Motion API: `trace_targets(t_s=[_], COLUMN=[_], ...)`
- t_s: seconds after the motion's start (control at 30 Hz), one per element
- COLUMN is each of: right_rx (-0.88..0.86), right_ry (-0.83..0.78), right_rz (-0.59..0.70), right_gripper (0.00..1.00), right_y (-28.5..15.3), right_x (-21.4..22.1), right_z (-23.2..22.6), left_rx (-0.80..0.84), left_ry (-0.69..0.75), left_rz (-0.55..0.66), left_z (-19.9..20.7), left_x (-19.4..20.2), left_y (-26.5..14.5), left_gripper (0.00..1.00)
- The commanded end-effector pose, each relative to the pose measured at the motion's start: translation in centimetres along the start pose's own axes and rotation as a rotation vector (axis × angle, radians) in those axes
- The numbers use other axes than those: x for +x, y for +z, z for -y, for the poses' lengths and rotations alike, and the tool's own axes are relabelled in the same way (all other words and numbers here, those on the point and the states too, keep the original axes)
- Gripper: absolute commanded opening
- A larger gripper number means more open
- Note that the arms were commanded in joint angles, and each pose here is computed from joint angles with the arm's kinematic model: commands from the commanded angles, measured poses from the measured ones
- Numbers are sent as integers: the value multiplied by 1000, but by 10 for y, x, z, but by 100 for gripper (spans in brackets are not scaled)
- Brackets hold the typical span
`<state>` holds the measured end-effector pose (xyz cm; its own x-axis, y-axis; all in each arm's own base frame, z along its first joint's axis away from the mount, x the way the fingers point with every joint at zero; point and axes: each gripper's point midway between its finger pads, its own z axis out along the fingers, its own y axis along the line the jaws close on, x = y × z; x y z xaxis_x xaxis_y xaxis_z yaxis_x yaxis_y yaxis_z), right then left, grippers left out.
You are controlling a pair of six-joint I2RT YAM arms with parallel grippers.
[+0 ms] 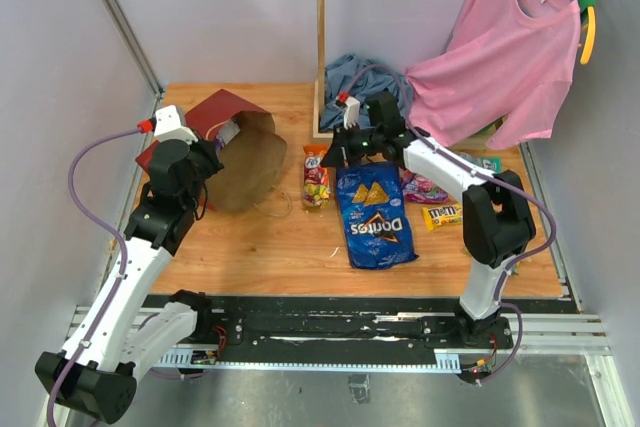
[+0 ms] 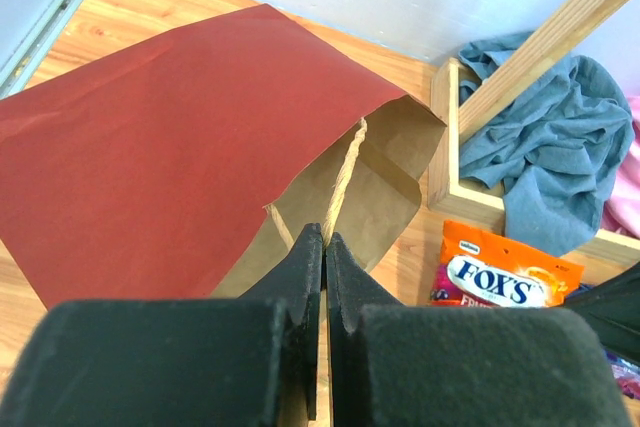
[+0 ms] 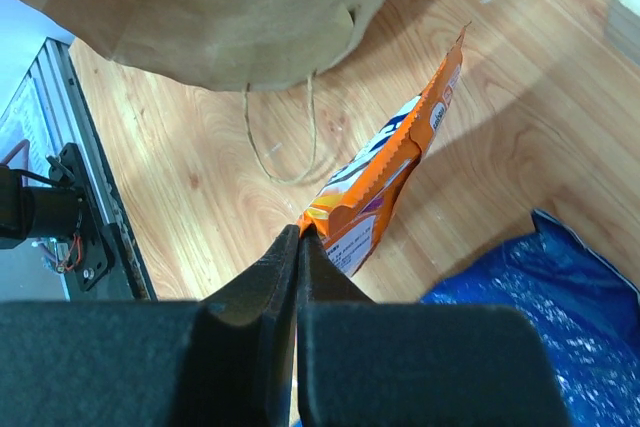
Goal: Take the snacks out of the paper bag
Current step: Place the snack at the center of the board.
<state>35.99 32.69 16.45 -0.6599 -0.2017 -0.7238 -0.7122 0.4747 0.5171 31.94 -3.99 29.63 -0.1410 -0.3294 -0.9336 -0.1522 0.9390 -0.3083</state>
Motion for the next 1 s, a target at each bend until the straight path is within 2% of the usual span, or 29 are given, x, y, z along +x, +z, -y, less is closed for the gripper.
trace_targets(t_s=[0.0,0.2,0.43,0.7,0.77,0.87,0.9,0.93,0.97], right_rx=[-3,121,308,349,366,377,380,386,392], right_ry=[-18,53,32,71,72,64,62,56,52], right_rz=[20,-50,-129,-172,-174,-175,-167,-158,-148], right_gripper=[1,1,1,4,11,26,36,50,58], right_y=[12,23,16,30,30,28,27,25,23], right_x=[-16,8,25,28,26,24,21,18,16], right_z=[-5,40,76,94,98,99,99,98,98], left_rx=[-12,-6,-4,-6,-5,-4,-6,-4,-4], left_ry=[-6,-9,-10,-8,-8,-6,-6,-7,-6], left_rz=[40,41,43,40,39,35,33,32,30], left_z=[-4,-3,-3,-3,-3,-3,-3,-3,-2], left_x=[-10,-10,-11,-10,-9,-8,-8,-8,-7], left_y=[-1,-2,-3,-2,-2,-1,-1,-1,0], left_gripper=[1,1,1,0,1,0,1,1,0])
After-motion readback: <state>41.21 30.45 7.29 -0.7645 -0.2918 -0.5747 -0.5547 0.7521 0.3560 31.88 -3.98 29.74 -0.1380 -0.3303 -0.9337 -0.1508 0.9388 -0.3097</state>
